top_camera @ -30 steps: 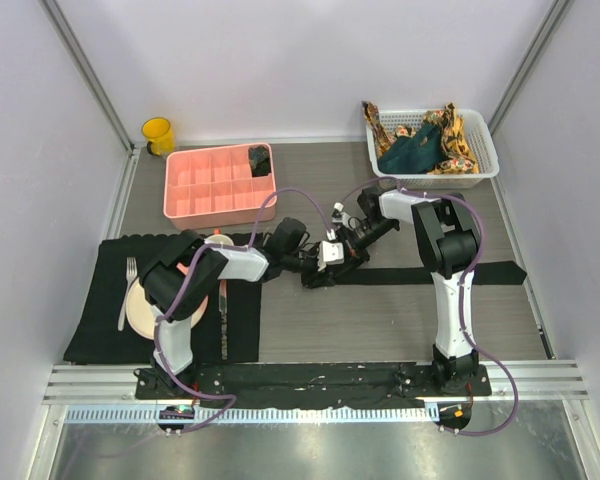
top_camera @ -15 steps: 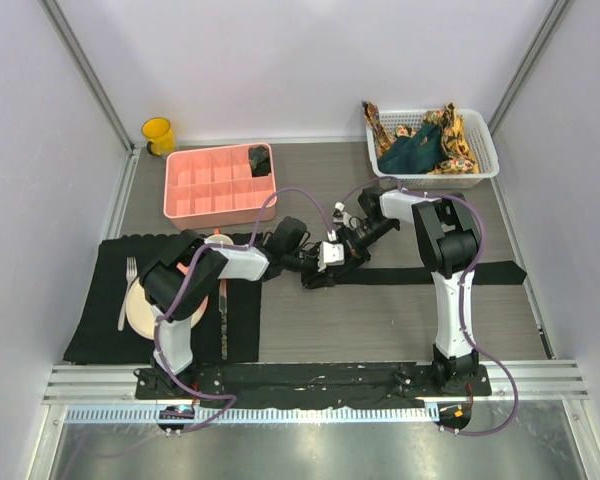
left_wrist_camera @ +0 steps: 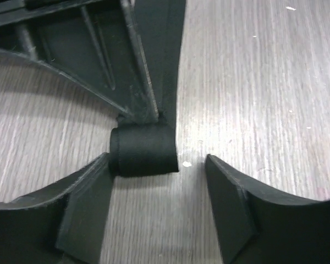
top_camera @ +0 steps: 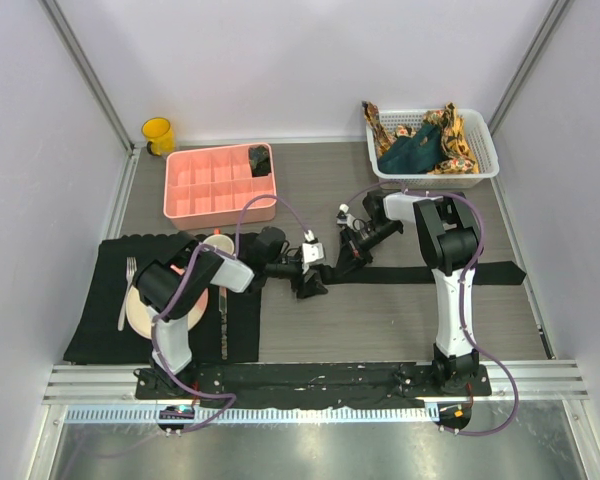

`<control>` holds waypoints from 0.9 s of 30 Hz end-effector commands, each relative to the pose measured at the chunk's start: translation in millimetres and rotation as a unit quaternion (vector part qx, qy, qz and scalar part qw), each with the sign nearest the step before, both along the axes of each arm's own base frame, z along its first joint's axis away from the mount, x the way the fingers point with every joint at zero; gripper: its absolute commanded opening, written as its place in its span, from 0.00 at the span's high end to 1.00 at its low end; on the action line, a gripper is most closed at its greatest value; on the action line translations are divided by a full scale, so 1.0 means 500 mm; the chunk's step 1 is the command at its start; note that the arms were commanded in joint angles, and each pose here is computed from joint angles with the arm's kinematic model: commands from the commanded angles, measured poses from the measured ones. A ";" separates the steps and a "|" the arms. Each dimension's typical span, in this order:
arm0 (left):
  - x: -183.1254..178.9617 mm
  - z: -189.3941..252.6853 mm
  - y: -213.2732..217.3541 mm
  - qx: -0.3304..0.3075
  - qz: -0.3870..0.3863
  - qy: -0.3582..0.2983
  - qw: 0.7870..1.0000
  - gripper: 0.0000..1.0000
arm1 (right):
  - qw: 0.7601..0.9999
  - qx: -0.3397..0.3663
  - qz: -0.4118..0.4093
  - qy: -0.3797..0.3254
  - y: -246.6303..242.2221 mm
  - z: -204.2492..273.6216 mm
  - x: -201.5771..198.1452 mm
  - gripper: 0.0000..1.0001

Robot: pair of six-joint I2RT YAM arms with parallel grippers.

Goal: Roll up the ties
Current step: Roll the tie at the center of the board.

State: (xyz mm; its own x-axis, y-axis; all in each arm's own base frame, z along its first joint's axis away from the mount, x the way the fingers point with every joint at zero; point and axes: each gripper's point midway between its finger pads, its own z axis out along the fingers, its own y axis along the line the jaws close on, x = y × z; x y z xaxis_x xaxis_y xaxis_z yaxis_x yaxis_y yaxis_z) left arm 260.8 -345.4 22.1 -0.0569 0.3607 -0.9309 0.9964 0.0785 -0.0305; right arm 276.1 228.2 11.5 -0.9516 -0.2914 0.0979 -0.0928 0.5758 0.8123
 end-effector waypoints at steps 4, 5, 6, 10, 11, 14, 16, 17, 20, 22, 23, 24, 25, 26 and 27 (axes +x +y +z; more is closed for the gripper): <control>0.014 -0.020 0.000 -0.009 0.040 0.043 0.998 0.43 | 0.994 -0.111 0.003 -0.007 -0.056 -0.109 -0.001 0.99; 0.014 -0.021 -0.002 -0.009 0.037 0.041 0.998 0.45 | 0.994 -0.109 0.004 -0.008 -0.055 -0.107 0.000 0.99; 0.014 -0.021 -0.004 -0.009 0.035 0.037 0.999 0.49 | 0.994 -0.106 0.005 -0.009 -0.052 -0.105 0.001 0.99; 0.005 -0.018 -0.002 0.003 0.025 0.028 0.999 0.51 | 0.995 -0.097 0.007 -0.007 -0.043 -0.099 -0.002 0.99; 0.006 -0.020 0.000 0.008 0.026 0.023 0.999 0.49 | 0.995 -0.096 0.010 -0.008 -0.040 -0.098 -0.004 0.99; 0.002 -0.021 -0.005 0.008 0.020 0.020 1.000 0.40 | 0.995 -0.096 0.011 -0.005 -0.039 -0.102 -0.009 0.99; 0.002 -0.027 -0.011 0.009 0.013 0.013 1.000 0.41 | 0.995 -0.098 0.014 -0.003 -0.042 -0.106 -0.015 0.99; 0.002 -0.029 -0.012 0.009 0.010 0.012 1.000 0.49 | 0.995 -0.098 0.015 -0.003 -0.042 -0.106 -0.016 0.99; 0.002 -0.038 -0.011 0.020 0.006 0.017 1.000 0.68 | 0.995 -0.099 0.016 -0.005 -0.043 -0.104 -0.017 0.99; 0.000 -0.043 0.002 0.042 0.008 0.014 0.999 0.74 | 0.995 -0.094 0.013 -0.011 -0.039 -0.093 -0.008 0.99; -0.001 -0.045 0.009 0.052 0.010 0.013 0.999 0.79 | 0.996 -0.086 0.011 -0.015 -0.034 -0.083 -0.003 0.97; -0.012 -0.054 0.021 0.073 0.010 0.027 0.997 0.80 | 0.996 -0.082 0.011 -0.016 -0.031 -0.071 0.000 0.90; -0.005 -0.054 0.030 0.089 0.022 0.023 0.996 0.81 | 0.997 -0.075 0.010 -0.032 -0.026 -0.049 0.015 0.85; -0.008 -0.059 0.037 0.106 0.024 0.024 0.994 0.83 | 0.997 -0.069 0.010 -0.033 -0.023 -0.029 0.018 0.76; -0.016 -0.068 0.050 0.129 0.026 0.038 0.991 0.83 | 0.997 -0.064 0.010 -0.040 -0.021 -0.015 0.024 0.71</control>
State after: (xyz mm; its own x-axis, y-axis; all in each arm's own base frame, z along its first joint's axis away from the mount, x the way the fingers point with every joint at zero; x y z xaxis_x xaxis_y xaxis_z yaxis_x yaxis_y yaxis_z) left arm 272.1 -351.7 21.3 -0.0475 0.3906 -0.9193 0.9943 0.1062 -0.0063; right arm 276.0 230.8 15.6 -0.9512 -0.2902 0.1045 -0.0843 0.5706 0.8169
